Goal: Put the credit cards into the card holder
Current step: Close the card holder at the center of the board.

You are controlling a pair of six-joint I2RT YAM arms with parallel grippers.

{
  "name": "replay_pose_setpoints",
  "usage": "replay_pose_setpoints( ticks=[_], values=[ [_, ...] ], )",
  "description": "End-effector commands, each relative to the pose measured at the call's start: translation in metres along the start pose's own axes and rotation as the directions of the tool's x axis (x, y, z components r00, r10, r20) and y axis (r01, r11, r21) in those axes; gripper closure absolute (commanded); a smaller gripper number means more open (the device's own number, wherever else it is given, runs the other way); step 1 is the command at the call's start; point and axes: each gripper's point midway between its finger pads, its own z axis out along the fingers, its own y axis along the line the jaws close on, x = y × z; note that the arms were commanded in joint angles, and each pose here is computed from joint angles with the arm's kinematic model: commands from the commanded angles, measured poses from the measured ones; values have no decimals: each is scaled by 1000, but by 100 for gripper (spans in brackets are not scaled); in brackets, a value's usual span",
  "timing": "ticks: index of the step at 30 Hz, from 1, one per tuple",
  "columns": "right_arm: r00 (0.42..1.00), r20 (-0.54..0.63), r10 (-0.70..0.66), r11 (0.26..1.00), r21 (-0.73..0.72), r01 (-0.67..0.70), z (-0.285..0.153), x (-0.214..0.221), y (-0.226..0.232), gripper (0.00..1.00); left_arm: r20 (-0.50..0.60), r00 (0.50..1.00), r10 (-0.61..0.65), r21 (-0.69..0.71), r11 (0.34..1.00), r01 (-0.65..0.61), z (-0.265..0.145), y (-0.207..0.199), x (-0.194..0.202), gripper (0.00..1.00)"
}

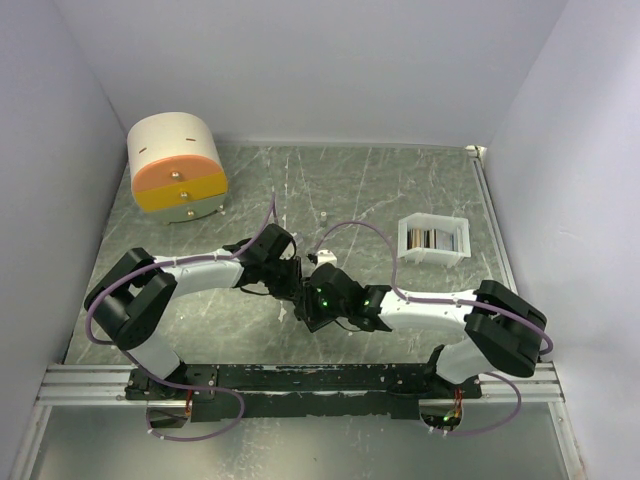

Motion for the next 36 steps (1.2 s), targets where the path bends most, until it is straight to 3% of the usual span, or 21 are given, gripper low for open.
replay_pose_setpoints(
  ticks=[1, 21, 24, 36],
  values=[
    [999, 38, -22, 999, 35, 21, -1, -10, -2, 75, 13, 1000, 19, -26, 999, -18, 4, 3, -2, 69],
    [999, 42, -33, 999, 17, 33, 2, -11, 2, 90, 13, 1000, 19, -22, 1000, -19, 4, 3, -2, 69],
    [999, 41, -31, 999, 15, 31, 2, -11, 3, 85, 10, 1000, 18, -23, 1000, -17, 4, 4, -2, 69],
    [998, 51, -29, 999, 19, 28, 2, -15, 3, 79, 12, 1000, 17, -22, 1000, -16, 4, 3, -2, 69]
  ],
)
